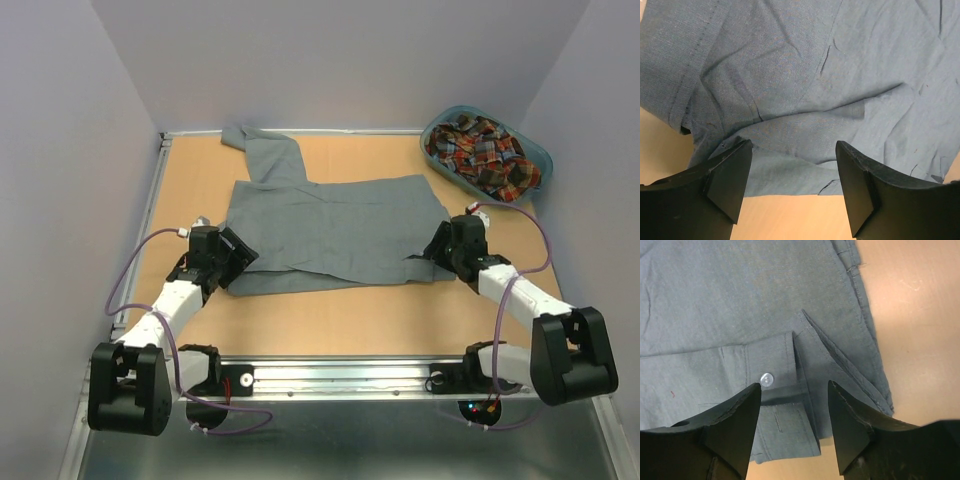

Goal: Fold and stack the long sleeve shirts
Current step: Fold the shirt

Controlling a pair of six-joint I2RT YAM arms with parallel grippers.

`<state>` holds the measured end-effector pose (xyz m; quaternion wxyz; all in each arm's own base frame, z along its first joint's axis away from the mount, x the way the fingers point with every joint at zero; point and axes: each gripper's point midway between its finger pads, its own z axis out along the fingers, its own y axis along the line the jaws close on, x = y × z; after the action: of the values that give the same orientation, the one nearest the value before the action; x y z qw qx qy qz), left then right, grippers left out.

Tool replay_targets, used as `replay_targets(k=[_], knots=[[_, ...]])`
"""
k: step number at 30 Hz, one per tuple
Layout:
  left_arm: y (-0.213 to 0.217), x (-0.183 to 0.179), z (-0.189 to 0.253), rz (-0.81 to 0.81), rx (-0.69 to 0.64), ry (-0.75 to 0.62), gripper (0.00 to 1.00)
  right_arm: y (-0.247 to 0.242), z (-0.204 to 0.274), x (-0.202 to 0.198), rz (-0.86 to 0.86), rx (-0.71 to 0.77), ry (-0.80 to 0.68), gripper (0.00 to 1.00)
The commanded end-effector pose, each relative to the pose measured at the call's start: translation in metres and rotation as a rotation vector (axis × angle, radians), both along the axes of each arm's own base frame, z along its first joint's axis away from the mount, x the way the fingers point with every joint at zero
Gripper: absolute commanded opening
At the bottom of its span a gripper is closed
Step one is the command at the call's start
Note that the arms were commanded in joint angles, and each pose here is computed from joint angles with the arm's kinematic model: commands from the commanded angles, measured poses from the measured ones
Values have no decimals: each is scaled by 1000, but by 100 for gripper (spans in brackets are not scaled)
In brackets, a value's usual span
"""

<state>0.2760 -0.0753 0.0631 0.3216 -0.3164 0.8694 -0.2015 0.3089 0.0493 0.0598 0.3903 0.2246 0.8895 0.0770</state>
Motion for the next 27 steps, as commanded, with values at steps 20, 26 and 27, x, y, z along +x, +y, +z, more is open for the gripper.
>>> replay_targets(k=[20, 26, 27], knots=[[2, -3, -3, -27, 28, -24, 79, 16, -2, 37, 33, 101, -69, 35], [2, -2, -3, -26, 29, -23, 80, 14, 3, 38, 52, 74, -86, 9], [2, -2, -4, -25, 30, -23, 80, 14, 5, 39, 59, 64, -94, 6]])
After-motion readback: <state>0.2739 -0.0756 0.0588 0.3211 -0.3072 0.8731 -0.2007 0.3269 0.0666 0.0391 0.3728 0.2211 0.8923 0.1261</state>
